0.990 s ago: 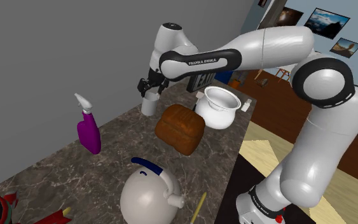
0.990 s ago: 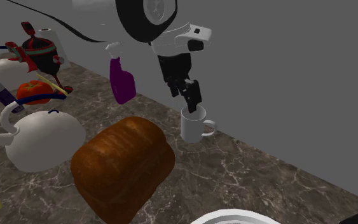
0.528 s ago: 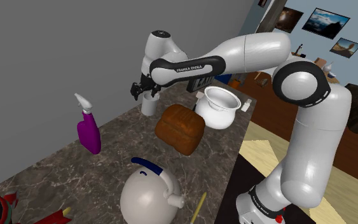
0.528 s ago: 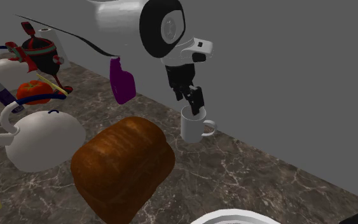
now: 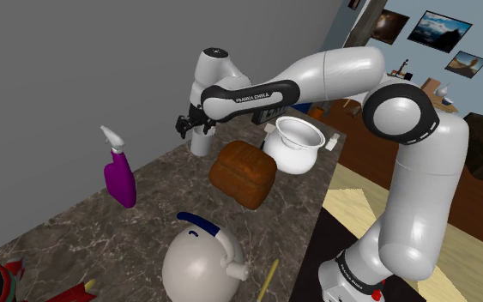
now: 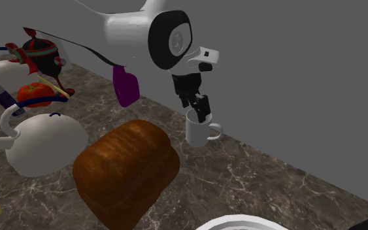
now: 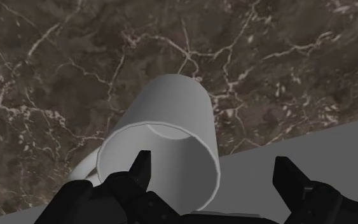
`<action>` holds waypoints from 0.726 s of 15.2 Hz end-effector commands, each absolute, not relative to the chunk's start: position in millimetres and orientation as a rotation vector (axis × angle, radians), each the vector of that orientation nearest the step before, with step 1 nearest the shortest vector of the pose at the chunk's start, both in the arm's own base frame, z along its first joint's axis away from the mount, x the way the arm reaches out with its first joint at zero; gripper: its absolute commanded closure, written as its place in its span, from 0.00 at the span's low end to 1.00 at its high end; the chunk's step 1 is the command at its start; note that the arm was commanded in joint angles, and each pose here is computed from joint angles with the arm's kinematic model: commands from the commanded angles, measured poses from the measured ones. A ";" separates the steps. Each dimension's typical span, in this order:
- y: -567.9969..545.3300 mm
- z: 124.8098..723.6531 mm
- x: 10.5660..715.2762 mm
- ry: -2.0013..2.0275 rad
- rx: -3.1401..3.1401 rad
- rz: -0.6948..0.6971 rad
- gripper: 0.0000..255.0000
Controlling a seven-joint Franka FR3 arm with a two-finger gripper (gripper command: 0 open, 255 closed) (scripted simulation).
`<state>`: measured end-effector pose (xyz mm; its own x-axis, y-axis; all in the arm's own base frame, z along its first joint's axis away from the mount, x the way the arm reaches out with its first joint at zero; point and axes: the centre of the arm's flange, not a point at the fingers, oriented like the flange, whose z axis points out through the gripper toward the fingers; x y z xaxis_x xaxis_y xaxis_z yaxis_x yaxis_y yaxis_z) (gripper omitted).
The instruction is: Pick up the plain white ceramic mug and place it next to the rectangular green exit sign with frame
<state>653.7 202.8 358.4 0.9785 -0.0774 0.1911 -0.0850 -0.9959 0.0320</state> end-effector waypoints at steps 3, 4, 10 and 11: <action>202.8 358.3 653.7 -0.127 3.085 0.296 1.00; 202.8 358.3 653.7 -0.127 3.085 0.296 1.00; 202.8 358.3 653.7 -0.127 3.085 0.296 1.00; 202.8 358.3 653.7 -0.127 3.085 0.296 1.00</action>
<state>653.7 202.8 358.3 0.9785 -0.0773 0.1910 -0.0850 -0.9959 0.0320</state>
